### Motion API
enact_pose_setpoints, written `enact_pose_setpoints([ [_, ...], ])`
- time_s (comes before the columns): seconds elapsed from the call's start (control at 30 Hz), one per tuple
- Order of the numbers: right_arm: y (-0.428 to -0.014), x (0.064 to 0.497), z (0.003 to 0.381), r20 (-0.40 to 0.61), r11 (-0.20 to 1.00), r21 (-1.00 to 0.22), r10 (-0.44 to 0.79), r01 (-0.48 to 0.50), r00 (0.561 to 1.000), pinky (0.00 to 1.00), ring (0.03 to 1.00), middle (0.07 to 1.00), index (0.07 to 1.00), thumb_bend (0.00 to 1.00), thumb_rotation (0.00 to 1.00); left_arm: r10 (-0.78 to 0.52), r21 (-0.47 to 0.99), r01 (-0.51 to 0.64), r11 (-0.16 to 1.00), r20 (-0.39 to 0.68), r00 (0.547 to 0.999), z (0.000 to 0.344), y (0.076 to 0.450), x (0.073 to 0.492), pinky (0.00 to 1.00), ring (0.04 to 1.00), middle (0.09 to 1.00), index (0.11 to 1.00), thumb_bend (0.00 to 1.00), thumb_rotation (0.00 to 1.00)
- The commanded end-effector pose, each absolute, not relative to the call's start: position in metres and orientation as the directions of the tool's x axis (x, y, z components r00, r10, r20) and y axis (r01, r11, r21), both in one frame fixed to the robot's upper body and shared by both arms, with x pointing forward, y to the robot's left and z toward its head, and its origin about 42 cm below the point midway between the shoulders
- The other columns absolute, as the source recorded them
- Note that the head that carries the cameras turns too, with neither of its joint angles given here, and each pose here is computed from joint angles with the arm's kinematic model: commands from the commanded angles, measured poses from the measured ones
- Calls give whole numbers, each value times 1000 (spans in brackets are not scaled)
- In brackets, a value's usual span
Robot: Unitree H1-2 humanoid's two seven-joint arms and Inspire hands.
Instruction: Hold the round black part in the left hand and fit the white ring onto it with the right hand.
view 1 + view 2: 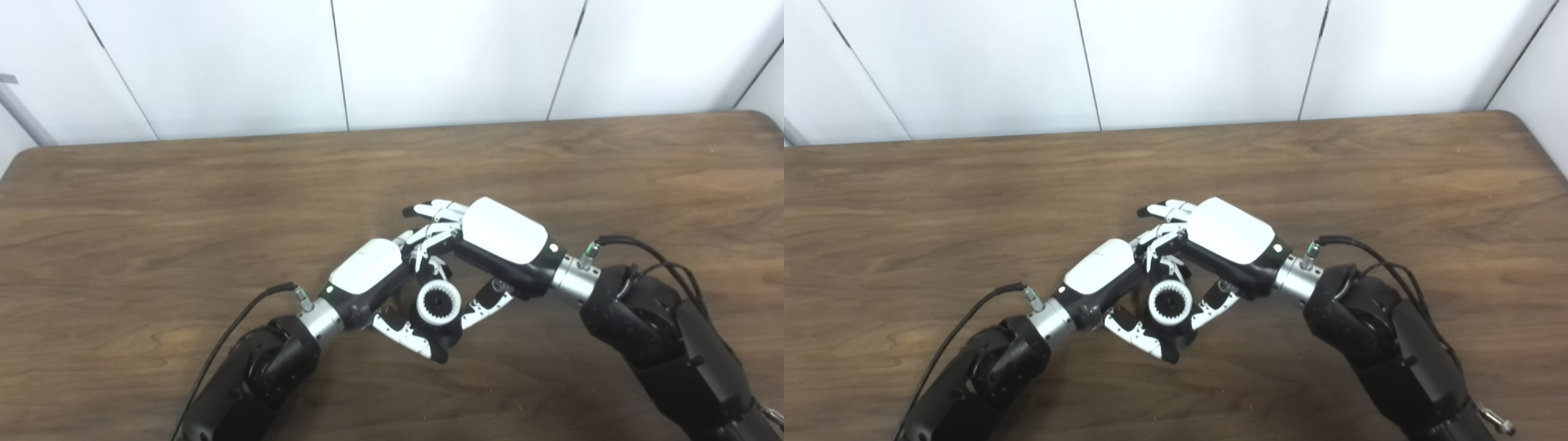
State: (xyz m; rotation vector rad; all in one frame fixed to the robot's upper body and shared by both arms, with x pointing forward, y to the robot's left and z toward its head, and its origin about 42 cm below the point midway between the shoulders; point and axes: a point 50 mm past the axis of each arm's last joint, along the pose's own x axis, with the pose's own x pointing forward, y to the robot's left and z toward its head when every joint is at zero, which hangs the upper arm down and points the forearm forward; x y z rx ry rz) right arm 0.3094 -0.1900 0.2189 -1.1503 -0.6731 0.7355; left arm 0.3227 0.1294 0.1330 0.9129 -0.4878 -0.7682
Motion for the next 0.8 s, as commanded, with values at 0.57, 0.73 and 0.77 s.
enact_pose_setpoints([
  [0.57, -193, 320, 218, 38, 201, -959, 795, -202, 606, 953, 961, 763, 481, 525, 135, -788, 849, 347, 398, 122, 604, 143, 116, 319, 1000, 897, 733, 481, 523, 61],
  [0.73, -195, 321, 218, 25, 209, -952, 781, -223, 624, 963, 975, 772, 481, 525, 136, -784, 850, 346, 398, 119, 609, 143, 115, 319, 1000, 906, 731, 482, 523, 62],
  [0.77, -195, 321, 217, 22, 211, -950, 777, -228, 629, 963, 976, 773, 481, 525, 136, -785, 849, 347, 398, 119, 608, 143, 115, 319, 1000, 906, 730, 482, 523, 62],
])
